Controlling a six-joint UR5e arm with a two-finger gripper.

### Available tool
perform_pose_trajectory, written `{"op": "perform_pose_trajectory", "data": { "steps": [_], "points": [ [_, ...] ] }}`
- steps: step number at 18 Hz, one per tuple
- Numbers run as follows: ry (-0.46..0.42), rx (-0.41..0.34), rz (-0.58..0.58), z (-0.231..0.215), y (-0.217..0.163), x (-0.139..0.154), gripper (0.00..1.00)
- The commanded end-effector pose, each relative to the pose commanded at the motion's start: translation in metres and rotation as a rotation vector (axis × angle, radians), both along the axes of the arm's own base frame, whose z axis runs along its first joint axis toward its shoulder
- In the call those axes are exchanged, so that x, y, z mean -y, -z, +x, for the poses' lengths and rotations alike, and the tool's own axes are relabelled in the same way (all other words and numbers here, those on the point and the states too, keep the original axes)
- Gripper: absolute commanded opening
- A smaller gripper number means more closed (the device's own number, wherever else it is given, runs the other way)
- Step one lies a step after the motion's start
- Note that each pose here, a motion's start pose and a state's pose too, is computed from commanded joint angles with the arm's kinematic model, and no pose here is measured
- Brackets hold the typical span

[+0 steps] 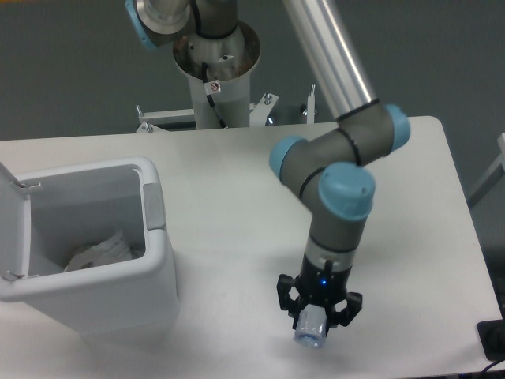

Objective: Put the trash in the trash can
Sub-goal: 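Lift the water bottle and carry it over the trash bin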

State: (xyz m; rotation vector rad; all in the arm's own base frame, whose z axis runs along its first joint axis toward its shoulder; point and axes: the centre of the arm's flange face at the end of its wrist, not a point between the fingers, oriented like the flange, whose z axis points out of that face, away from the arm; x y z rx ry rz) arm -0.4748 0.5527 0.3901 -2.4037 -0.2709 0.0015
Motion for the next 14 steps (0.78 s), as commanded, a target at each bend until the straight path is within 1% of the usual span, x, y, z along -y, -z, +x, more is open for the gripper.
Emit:
{"op": "perform_pose_trajectory", "data": {
  "steps": [1, 3, 4, 6, 7, 9, 10, 12, 14],
  "points": [
    [-0.023, 0.0, 0.034, -0.001, -0.02, 0.002, 0.55],
    [-0.099, 0.002, 0.116, 0.004, -0.082, -0.001, 0.55],
    [-0.125, 0.012, 0.146, 0.012, -0.104, -0.004, 0.55],
    [-0.111, 0.006, 0.184, 0.042, -0.136, -0.015, 0.55],
    [-0.121, 0.017, 0.202, 0.057, -0.152, -0.014, 0.55],
    [-0.094, 0.002, 0.233, 0.09, -0.181, -0.018, 0.55],
    [-0.061, -0.006, 0.248, 0.117, -0.195, -0.025, 0.55],
    [-0.012, -0.008, 0.267, 0.155, -0.21, -0.037, 0.55],
    [0.031, 0.006, 0.274, 0.191, -0.216, -0.05, 0.55]
  ]
}}
